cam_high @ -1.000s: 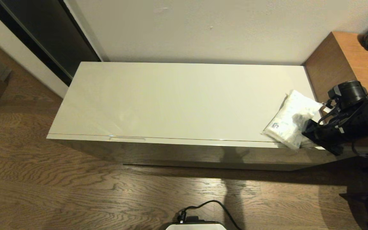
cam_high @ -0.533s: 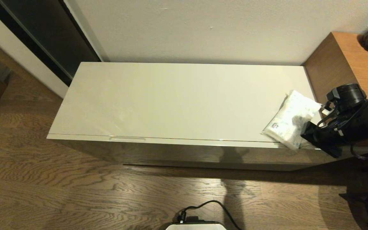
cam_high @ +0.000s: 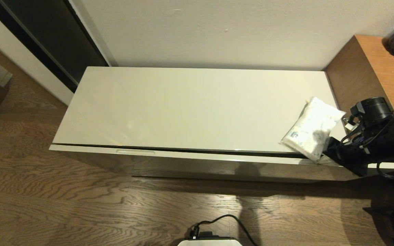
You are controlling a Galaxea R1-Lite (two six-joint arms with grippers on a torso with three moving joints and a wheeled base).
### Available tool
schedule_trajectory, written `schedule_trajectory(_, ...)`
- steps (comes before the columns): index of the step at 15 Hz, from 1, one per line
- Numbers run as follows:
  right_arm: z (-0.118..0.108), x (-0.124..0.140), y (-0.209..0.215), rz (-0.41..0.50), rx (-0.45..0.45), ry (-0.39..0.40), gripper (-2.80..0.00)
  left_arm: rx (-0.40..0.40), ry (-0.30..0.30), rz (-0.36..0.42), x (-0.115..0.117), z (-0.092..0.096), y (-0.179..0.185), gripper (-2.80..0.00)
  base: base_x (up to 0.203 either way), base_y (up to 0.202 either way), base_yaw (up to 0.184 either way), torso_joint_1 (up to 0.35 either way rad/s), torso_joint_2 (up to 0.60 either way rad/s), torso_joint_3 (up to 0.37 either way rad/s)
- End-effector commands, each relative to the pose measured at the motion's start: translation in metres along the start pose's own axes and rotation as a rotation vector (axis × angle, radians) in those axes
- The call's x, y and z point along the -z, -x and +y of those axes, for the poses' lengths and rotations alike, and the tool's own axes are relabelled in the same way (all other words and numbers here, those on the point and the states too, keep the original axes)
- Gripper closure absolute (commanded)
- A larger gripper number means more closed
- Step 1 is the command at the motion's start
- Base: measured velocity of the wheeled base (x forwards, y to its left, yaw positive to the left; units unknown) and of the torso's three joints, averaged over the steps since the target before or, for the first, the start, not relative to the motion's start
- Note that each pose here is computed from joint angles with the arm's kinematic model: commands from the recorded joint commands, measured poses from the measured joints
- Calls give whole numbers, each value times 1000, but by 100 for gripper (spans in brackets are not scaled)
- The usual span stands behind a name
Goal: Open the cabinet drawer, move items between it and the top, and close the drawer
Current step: Open the drawer
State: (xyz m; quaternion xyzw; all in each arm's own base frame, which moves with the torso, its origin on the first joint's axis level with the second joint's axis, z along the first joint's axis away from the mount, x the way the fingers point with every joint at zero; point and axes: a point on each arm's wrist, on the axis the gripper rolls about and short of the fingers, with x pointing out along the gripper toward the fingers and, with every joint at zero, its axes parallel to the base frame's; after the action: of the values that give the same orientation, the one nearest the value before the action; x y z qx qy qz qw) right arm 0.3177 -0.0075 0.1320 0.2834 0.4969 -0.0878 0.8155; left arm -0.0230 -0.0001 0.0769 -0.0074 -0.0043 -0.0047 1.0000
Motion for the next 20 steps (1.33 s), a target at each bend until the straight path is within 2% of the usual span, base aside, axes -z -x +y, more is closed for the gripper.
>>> schedule_trajectory(1,-8,11,-6,55,33,-10,0,0,0,1,0,0,0,0,0,0,0,0,0,0)
schedule_trajectory(5,-22,37,-1,94,50,38,0,0,0,1,0,0,0,0,0,0,0,0,0,0)
schedule_trajectory(11,-38,75,47,33,6,170,0,0,0,1,0,0,0,0,0,0,0,0,0,0)
schedule_trajectory(13,-39,83,74,-24,-26,203,0,0,0,1,0,0,0,0,0,0,0,0,0,0)
schedule_trajectory(18,-32,84,103,-15,-95,237,0,0,-1,1,0,0,0,0,0,0,0,0,0,0)
schedule_trajectory(20,-22,70,107,-49,-111,236,0,0,0,1,0,0,0,0,0,0,0,0,0,0)
